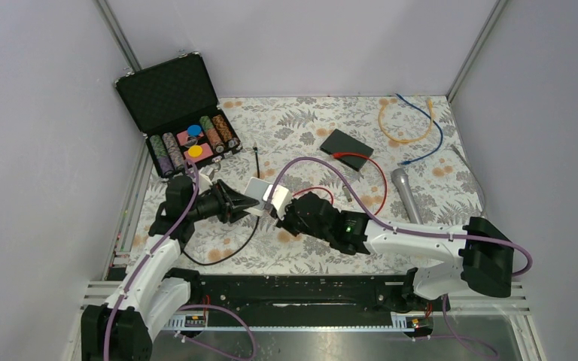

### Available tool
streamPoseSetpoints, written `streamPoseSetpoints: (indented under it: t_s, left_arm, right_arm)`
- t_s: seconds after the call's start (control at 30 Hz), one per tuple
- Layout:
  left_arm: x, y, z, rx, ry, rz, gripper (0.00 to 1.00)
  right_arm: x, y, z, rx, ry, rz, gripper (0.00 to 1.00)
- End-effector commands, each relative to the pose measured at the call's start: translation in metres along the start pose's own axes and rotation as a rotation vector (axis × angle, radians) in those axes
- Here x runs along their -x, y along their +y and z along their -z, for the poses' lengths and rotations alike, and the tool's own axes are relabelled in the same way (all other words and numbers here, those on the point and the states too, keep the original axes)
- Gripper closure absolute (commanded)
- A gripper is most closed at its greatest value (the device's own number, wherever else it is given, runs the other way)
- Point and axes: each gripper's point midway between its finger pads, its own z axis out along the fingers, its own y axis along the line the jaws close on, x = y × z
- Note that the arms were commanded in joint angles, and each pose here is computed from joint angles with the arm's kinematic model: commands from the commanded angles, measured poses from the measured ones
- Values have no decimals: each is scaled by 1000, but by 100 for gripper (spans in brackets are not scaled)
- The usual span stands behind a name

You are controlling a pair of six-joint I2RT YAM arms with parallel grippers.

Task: Insert the plug into the switch port
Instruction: Pick up the connector from the center of the board, then insert the connector into the switch port.

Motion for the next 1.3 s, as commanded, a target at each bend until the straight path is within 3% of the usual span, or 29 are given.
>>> streamPoseSetpoints:
  t_s: [0.0,0.27,0.73,1.0,1.27]
  left_arm:
    - [-6,-20,3,-71,21,-77,98]
    - [-11,-12,4,-51,34,-79,99]
    - [-11,-4,-2,-13,37,-87,99]
    - [-17,2,-4,3,78,-70,99]
    - [-18,8,-5,42,97,-81,99]
  right_arm:
    - [32,-7,-2,-41,-82,-49,100]
    - [43,-10,8,-52,-150,-78,100]
    - [36,12,4,60,-158,-79,100]
    - [44,-7,0,-47,-165,-89,100]
    - [40,-7,1,-49,-167,-85,100]
